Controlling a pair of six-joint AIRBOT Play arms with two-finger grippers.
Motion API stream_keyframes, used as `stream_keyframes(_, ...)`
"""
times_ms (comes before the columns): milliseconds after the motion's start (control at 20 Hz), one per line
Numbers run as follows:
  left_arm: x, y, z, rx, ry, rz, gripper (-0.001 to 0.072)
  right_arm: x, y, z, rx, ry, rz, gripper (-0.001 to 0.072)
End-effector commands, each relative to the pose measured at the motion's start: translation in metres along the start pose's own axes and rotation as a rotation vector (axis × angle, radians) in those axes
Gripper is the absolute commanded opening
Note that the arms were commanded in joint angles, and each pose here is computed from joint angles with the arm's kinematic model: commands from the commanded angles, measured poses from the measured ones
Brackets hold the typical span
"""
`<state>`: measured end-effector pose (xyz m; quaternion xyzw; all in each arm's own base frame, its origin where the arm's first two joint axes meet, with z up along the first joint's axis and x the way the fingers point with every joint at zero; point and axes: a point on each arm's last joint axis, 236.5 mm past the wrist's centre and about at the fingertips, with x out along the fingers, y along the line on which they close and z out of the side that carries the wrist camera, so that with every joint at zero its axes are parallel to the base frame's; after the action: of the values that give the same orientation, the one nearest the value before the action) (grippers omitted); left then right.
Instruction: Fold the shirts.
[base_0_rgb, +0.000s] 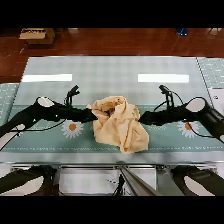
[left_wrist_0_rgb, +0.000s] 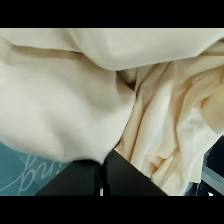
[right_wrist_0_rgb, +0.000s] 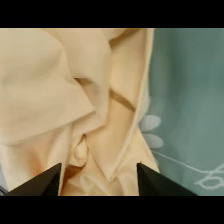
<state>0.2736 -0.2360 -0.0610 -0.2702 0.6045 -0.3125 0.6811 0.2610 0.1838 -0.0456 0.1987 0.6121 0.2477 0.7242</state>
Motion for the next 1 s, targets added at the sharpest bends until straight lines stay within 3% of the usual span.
stream_keyframes(0, -0.002, -0.005, -0.002, 0.010, 0.004, -0.010, 0.0023, 0.021, 0.023, 0.008, -0.044, -0.082, 0.007, 0.0535)
stream_keyframes(350, -0.003, -0.007, -0.006, 0.011, 0.021, -0.020, 0.0023, 0.006, -0.036, 0.026, 0.005, -0.140, -0.182, 0.0524)
stream_keyframes(500, -0.003, -0.007, -0.005, 0.011, 0.020, -0.019, 0.0023, 0.005, -0.043, 0.028, 0.028, -0.146, -0.188, 0.0503)
stream_keyframes(550, -0.003, -0.007, -0.005, 0.011, 0.020, -0.019, 0.0023, 0.013, -0.042, 0.024, 0.041, -0.123, -0.180, 0.0449)
stream_keyframes(700, -0.003, -0.007, -0.005, 0.011, 0.020, -0.019, 0.0023, 0.050, -0.038, 0.005, 0.089, -0.026, -0.152, 0.0445)
stream_keyframes(800, -0.003, -0.007, -0.005, 0.011, 0.020, -0.019, 0.0023, 0.071, -0.032, -0.005, 0.100, 0.013, -0.126, 0.0381)
stream_keyframes(950, -0.006, -0.012, 0.000, 0.054, 0.005, -0.023, 0.0022, 0.066, -0.027, 0.000, 0.059, 0.005, -0.112, 0.0047)
